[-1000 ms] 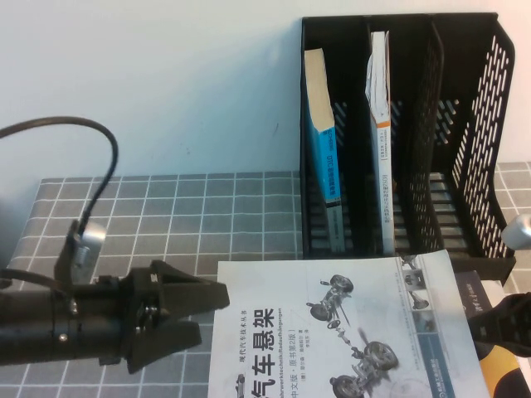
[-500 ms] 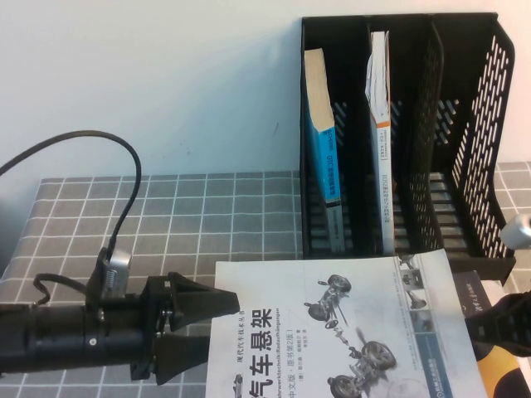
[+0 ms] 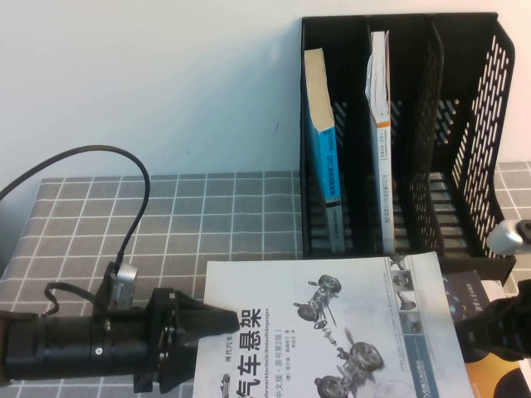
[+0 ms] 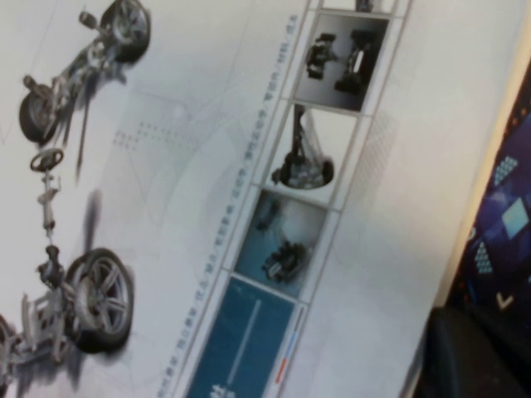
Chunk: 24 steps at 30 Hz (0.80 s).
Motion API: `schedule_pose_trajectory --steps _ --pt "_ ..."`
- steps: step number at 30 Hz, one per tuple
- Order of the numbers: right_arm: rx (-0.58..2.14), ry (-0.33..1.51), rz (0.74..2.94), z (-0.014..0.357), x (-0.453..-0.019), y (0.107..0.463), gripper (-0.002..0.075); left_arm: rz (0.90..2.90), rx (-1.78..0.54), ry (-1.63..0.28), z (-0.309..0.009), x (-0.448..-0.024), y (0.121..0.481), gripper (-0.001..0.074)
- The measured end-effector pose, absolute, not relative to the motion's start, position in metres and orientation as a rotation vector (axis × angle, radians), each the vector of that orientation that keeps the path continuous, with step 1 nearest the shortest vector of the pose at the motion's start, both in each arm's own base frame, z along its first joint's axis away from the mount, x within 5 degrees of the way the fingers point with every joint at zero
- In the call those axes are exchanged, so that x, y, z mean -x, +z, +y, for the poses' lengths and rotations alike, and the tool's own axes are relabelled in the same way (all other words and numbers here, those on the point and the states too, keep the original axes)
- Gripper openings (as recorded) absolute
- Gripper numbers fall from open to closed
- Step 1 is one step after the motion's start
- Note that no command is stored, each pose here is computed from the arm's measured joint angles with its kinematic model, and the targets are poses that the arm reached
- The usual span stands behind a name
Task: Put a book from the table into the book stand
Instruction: Pick up the book with your left arm
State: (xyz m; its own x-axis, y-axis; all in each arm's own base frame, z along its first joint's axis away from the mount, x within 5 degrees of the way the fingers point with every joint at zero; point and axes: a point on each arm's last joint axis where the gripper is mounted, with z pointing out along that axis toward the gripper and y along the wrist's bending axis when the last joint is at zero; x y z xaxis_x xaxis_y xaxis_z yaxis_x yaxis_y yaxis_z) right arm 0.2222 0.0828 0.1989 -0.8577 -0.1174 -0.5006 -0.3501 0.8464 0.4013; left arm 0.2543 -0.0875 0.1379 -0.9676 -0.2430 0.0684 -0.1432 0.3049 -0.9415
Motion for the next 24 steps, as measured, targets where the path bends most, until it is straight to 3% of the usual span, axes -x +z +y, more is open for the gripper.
schedule_pose_trajectory --steps 4,7,13,16,19,24 --pt "0.369 0.674 2.549 0.083 -0.222 0.199 -0.0002 2.472 0.325 -1.757 -0.088 -0.253 0.138 0.0285" --pt "0.390 0.673 2.544 0.083 -0.222 0.199 -0.0002 2.457 0.283 -1.785 -0.089 -0.252 0.140 0.0120" --pt "0.542 0.639 2.480 0.083 -0.212 0.222 -0.0002 2.445 0.261 -1.773 -0.087 -0.252 0.149 0.0115" --pt "0.611 0.526 2.442 0.075 -0.201 0.245 -0.0002 2.451 0.260 -1.739 -0.087 -0.249 0.164 0.0115" --pt "0.628 0.378 2.407 0.064 -0.186 0.271 -0.0002 2.443 0.207 -1.697 -0.086 -0.246 0.192 0.0115" --pt "0.559 0.139 2.403 0.042 -0.159 0.298 -0.0002 2.338 0.019 -1.600 -0.085 -0.244 0.267 0.0113"
